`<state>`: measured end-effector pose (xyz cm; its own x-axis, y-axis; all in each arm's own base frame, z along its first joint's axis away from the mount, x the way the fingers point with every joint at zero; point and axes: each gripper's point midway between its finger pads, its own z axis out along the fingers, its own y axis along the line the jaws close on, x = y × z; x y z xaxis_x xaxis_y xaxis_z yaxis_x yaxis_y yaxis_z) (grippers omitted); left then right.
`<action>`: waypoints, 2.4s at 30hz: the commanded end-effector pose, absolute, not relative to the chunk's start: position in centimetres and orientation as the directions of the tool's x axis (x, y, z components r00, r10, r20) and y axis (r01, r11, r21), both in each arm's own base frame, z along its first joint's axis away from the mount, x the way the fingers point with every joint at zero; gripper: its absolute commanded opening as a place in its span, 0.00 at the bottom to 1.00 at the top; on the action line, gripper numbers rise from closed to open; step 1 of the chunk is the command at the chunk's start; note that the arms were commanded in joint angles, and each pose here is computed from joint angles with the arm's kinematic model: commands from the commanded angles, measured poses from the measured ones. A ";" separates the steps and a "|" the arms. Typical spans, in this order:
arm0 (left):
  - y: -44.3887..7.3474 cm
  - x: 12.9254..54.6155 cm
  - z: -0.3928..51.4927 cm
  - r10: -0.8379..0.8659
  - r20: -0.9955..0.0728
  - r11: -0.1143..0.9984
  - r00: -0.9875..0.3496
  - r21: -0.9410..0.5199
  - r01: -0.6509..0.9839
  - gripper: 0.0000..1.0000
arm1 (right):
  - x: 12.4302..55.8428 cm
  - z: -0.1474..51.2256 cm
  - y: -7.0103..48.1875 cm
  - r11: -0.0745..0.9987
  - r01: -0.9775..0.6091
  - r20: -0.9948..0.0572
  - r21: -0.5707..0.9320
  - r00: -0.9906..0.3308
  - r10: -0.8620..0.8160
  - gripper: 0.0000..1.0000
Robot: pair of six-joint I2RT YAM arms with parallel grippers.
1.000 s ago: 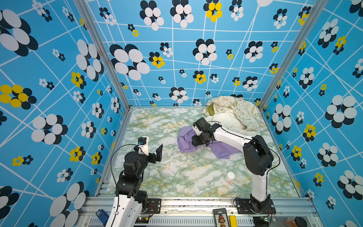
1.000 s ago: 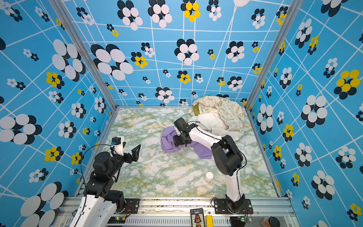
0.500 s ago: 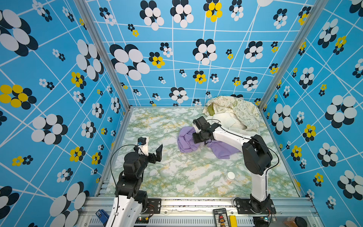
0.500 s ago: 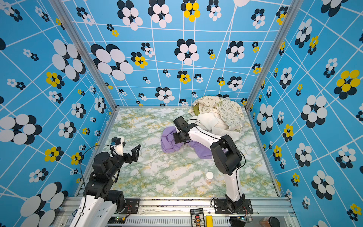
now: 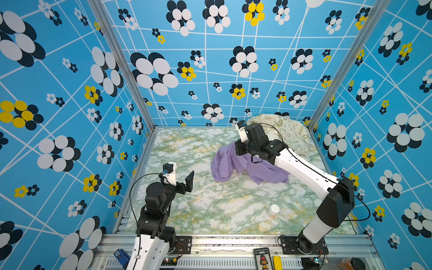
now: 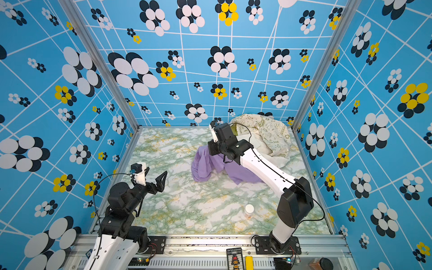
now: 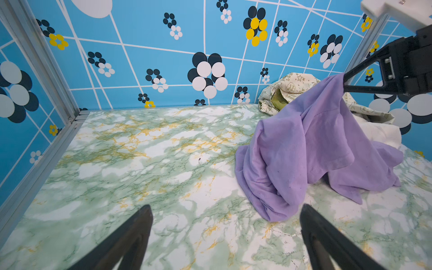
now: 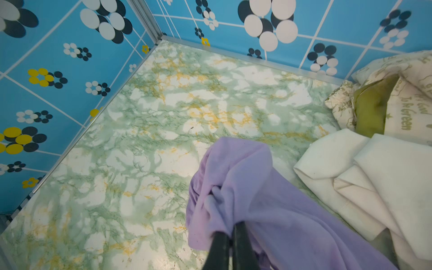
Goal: Pick out a specific cloth from the pile
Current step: 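Lift the purple cloth with the right gripper while the left gripper reaches and grasps it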
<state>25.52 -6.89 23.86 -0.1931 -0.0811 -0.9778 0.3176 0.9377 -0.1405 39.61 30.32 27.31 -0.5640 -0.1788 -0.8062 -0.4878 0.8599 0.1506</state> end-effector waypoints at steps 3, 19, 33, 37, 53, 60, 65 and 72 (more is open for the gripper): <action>-8.8 25.7 28.4 -0.152 -0.979 0.891 -0.136 -0.195 0.409 0.99 | 39.1 34.4 31.8 0.802 -0.566 -0.882 0.193 -0.459 -0.111 0.00; -19.5 27.3 32.1 -0.048 -0.997 0.731 -0.061 -0.076 0.678 0.99 | 33.7 33.6 35.9 0.627 -0.740 -0.864 0.245 -0.459 -0.204 0.00; -23.5 26.8 29.5 -0.053 -0.999 0.677 0.010 -0.029 0.735 0.99 | 31.6 30.5 34.4 0.631 -0.719 -0.842 0.292 -0.506 -0.187 0.00; -24.5 26.9 29.1 -0.040 -0.998 0.665 0.037 0.001 0.747 0.99 | 31.4 30.2 34.2 0.631 -0.716 -0.838 0.300 -0.514 -0.185 0.00; -25.7 29.5 27.7 0.088 -0.989 0.691 0.122 0.148 0.708 0.99 | 30.6 30.4 34.4 0.608 -0.707 -0.827 0.362 -0.544 -0.141 0.00; -25.6 31.8 28.1 0.036 -0.995 0.674 0.093 0.093 0.732 0.75 | 30.3 30.2 34.2 0.606 -0.705 -0.824 0.368 -0.550 -0.139 0.00; -25.8 33.3 28.0 0.033 -0.997 0.661 0.074 0.078 0.746 0.40 | 30.3 30.4 34.3 0.603 -0.706 -0.825 0.372 -0.549 -0.134 0.00; -25.2 34.9 29.3 0.017 -0.996 0.673 0.082 0.072 0.736 0.00 | 30.8 30.2 33.6 0.641 -0.694 -0.836 0.328 -0.529 -0.144 0.08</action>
<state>33.76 -25.82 26.63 0.0334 0.0538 -0.9980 0.7516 0.6568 0.0606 31.38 34.17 29.01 -0.5583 -0.1508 -0.8158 -0.6835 0.6411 0.3492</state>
